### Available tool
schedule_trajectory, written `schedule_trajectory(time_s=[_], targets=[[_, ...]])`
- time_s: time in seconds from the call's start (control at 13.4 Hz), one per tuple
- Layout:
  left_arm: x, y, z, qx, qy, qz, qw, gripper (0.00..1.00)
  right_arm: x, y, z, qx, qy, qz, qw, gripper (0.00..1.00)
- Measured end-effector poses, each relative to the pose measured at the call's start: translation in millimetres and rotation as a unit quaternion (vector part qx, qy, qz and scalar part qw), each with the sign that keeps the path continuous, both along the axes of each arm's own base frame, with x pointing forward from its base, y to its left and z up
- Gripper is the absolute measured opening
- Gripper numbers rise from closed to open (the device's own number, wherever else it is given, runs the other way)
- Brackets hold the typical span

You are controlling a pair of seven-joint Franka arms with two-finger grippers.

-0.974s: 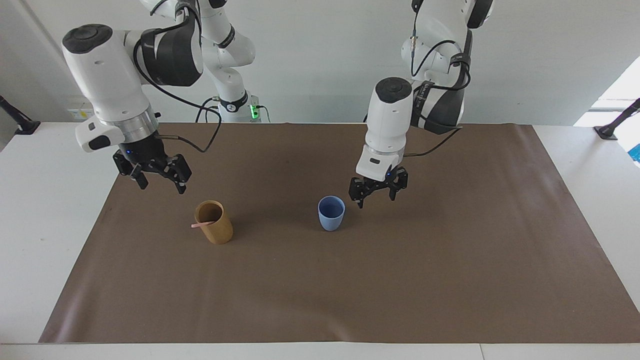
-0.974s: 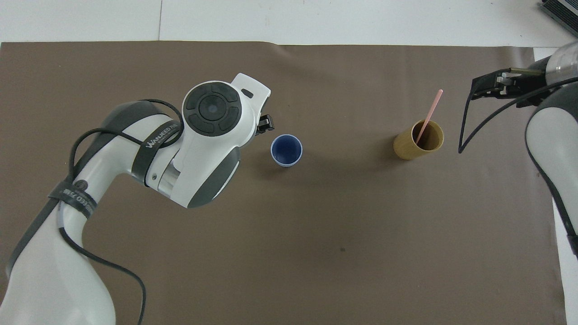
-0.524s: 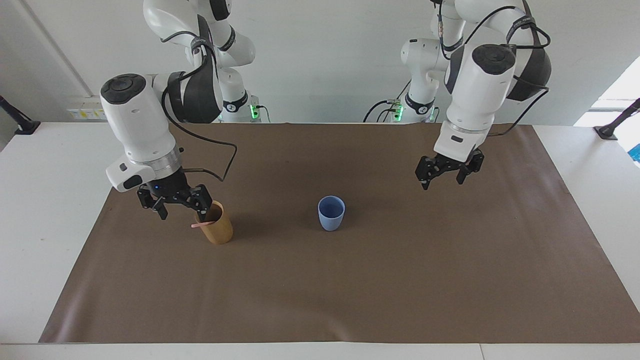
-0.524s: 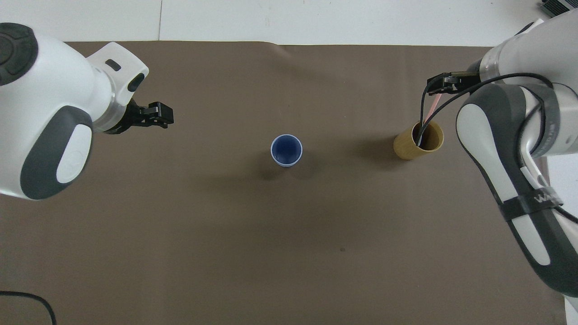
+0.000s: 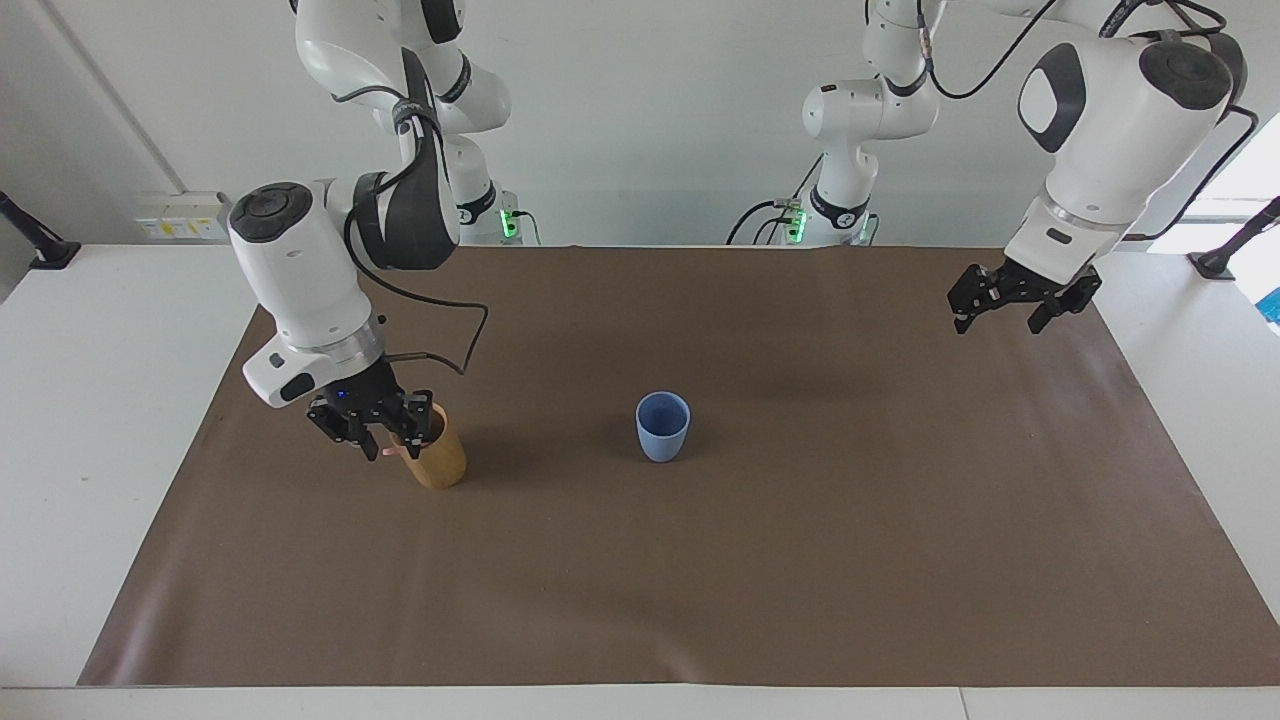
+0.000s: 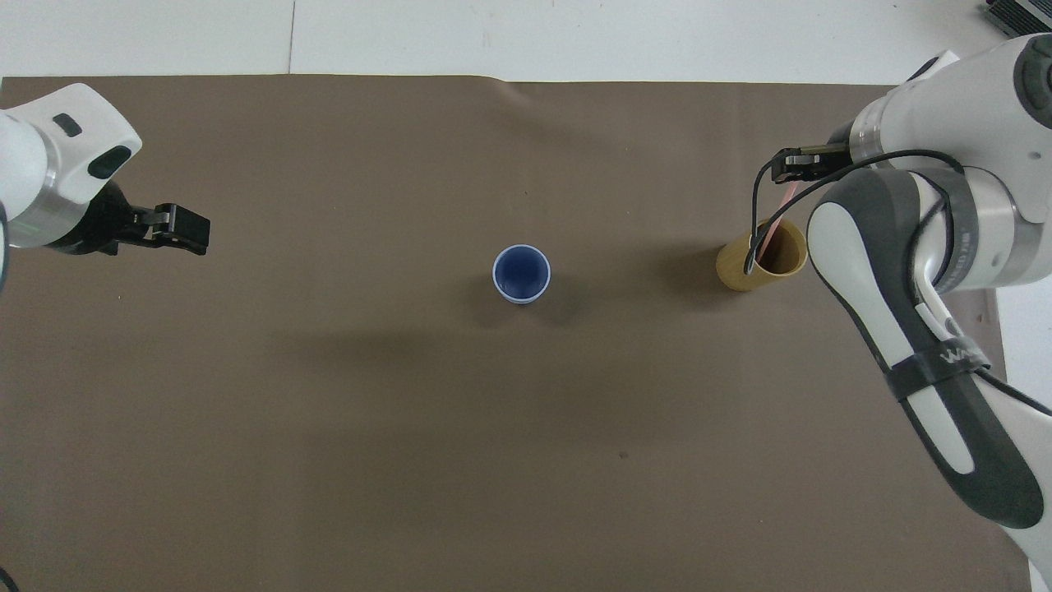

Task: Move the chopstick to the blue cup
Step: 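Lift the pink stick with the right gripper over the blue cup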

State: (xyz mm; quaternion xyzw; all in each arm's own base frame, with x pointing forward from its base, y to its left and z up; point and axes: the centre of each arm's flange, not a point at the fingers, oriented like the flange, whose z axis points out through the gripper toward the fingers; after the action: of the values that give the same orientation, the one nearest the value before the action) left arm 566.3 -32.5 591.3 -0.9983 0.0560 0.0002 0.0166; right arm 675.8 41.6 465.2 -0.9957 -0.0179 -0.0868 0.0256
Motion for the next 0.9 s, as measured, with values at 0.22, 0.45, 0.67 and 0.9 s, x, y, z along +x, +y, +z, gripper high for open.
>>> schedule_trajectory(time_s=[0.22, 0.45, 0.67, 0.9], targets=[[-22.3, 10.8, 28.7, -0.004, -0.001, 0.000, 1.000, 1.00, -1.3, -5.4, 2.8, 0.001, 0.000, 0.004, 1.000, 0.08], [-24.0, 6.0, 30.7, -0.012, -0.001, -0.003, 1.000, 1.00, -7.0, -5.6, 29.1, 0.003, -0.019, 0.004, 1.000, 0.08], [-30.9, 14.2, 53.4, -0.013, -0.004, 0.003, 1.000, 1.00, -22.8, -4.4, 80.5, 0.007, -0.052, 0.007, 0.999, 0.08], [-40.0, 16.2, 63.9, -0.013, 0.000, 0.004, 1.000, 1.00, -53.7, -1.2, 144.6, 0.012, -0.081, 0.013, 0.997, 0.08]])
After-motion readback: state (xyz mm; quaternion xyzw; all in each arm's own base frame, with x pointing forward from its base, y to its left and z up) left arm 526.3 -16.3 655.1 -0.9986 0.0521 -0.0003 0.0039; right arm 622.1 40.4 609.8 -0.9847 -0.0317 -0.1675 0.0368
